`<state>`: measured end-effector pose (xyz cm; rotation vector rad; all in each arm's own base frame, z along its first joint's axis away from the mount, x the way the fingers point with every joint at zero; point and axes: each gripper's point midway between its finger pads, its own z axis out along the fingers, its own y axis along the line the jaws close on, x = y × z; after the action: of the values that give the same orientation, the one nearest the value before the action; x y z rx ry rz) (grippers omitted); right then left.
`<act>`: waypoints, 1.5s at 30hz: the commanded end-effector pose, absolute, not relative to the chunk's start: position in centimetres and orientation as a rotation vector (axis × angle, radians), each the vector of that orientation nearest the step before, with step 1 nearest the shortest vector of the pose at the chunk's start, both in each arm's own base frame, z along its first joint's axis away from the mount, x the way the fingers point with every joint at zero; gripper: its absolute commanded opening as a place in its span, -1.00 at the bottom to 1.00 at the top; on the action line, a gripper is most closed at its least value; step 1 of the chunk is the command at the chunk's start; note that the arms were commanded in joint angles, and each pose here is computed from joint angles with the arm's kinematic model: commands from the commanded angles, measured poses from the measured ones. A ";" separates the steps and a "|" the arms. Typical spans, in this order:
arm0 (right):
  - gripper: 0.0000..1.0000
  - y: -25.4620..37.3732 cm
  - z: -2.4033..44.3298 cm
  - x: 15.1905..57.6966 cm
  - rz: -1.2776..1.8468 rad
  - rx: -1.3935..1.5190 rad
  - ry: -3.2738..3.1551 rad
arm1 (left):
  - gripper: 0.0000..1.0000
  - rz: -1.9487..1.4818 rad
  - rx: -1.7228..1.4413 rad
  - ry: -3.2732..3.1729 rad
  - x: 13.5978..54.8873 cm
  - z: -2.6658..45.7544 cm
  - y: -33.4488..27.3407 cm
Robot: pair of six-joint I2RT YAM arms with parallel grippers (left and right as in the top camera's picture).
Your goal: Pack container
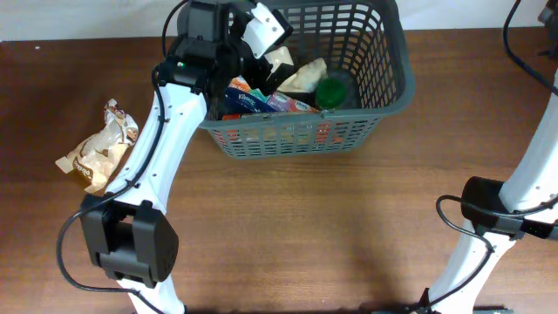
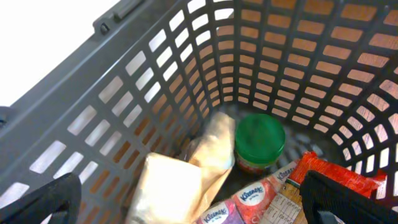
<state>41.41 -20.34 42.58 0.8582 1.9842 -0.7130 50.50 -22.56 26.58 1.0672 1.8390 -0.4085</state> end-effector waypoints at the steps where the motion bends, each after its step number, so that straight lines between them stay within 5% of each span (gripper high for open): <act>1: 0.98 -20.3 43.7 40.6 -0.696 0.873 1.949 | 0.99 -0.309 0.964 1.814 51.1 31.2 -20.5; 16: 0.98 -20.3 43.7 40.6 -0.696 0.873 1.949 | 0.99 0.425 0.346 2.051 46.5 41.5 0.7; 31: 0.98 -20.3 43.7 40.6 -0.696 0.873 1.949 | 0.99 0.533 -0.151 2.464 37.9 34.0 17.7; 45: 0.98 -20.3 43.7 40.6 -0.696 0.873 1.949 | 0.99 0.319 0.223 2.696 38.8 23.6 18.7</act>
<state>41.40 -20.34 42.58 0.8603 1.9833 -0.7118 37.64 19.77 27.85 0.0374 2.6249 0.4489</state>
